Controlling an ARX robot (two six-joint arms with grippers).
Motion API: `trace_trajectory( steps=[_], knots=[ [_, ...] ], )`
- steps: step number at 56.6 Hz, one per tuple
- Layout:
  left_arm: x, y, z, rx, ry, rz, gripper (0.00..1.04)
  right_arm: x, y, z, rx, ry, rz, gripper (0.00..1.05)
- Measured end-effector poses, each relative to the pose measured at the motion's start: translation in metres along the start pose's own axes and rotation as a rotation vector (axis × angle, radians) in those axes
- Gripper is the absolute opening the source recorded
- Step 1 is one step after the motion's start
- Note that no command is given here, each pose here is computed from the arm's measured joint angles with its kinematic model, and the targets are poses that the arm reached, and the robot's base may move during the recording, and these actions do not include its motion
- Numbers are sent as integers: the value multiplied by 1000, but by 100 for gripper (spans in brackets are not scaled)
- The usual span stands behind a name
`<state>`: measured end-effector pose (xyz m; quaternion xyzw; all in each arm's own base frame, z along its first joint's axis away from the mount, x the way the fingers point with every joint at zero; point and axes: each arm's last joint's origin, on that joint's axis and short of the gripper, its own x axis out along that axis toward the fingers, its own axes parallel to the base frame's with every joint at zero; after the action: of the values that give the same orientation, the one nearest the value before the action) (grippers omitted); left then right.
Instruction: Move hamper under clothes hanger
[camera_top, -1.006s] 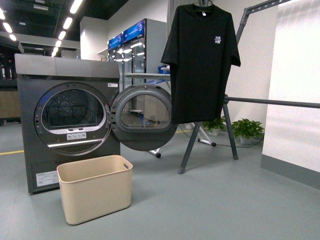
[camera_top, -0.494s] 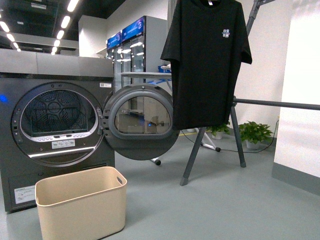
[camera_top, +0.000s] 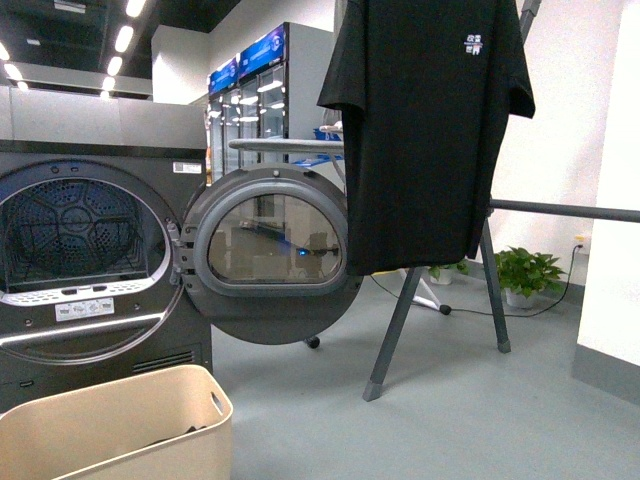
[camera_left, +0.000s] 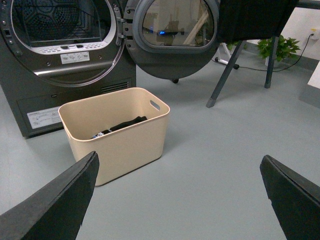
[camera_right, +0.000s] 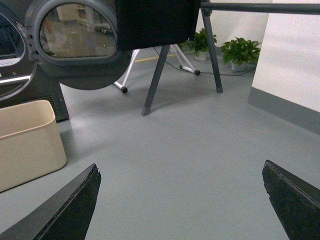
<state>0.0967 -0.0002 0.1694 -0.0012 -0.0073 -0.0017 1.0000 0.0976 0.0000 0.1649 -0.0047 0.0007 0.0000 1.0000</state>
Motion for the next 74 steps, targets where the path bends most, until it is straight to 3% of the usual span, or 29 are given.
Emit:
trace_trajectory(
  steps=[74],
  knots=[
    [0,0,0,0,2,2,98,0,0,0,0,0,-1,97]
  ],
)
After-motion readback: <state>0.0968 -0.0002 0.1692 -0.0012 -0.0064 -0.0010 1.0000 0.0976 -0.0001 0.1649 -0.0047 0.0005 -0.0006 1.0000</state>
